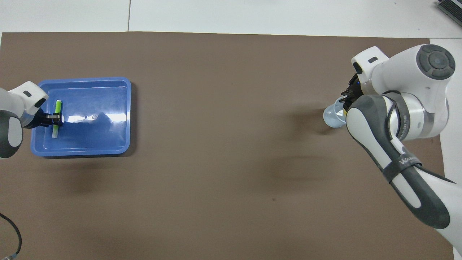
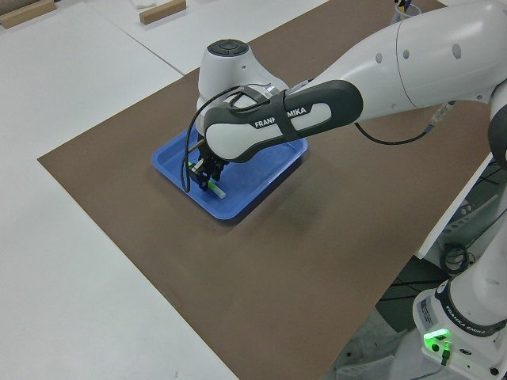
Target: Right arm passes pens to left for tray arrangement
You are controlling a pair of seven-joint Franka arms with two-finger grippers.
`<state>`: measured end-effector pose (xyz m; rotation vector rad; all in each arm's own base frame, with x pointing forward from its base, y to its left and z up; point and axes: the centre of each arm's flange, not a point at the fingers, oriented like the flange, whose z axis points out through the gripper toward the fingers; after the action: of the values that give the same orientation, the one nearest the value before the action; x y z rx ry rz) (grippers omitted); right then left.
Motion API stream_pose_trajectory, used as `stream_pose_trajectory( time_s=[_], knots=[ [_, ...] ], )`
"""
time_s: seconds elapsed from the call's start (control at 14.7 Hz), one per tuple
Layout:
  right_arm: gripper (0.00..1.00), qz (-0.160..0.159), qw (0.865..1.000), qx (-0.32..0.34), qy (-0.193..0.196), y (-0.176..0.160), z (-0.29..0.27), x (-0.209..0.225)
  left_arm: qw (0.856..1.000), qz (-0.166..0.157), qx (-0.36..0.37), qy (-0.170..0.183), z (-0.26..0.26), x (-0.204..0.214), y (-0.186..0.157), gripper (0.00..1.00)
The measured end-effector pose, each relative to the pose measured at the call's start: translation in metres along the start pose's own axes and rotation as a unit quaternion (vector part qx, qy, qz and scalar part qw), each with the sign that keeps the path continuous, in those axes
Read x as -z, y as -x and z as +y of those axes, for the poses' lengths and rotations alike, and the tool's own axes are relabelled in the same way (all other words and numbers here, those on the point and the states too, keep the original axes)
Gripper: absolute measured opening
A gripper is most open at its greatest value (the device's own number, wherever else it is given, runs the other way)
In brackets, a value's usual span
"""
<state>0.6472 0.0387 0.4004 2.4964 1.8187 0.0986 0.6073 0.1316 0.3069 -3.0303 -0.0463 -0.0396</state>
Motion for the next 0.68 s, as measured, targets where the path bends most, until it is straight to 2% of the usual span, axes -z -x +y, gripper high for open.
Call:
stream_pose_trajectory(
  time_s=[0.07, 0.34, 0.68],
  knots=[
    [0.20, -0.003, 1.000, -0.008, -0.006, 0.001, 0.001, 0.005, 1.000, 0.001, 0.000, 0.000, 0.000, 0.000, 0.000, 0.50],
    [0.20, -0.006, 0.999, -0.037, -0.008, 0.003, 0.004, 0.029, 1.000, 0.010, 0.001, -0.001, -0.001, 0.008, -0.006, 0.88],
    [0.19, 0.012, 0.997, -0.074, -0.017, 0.004, -0.003, 0.061, 1.000, 0.025, -0.004, 0.004, 0.009, 0.034, -0.022, 0.92]
  ],
)
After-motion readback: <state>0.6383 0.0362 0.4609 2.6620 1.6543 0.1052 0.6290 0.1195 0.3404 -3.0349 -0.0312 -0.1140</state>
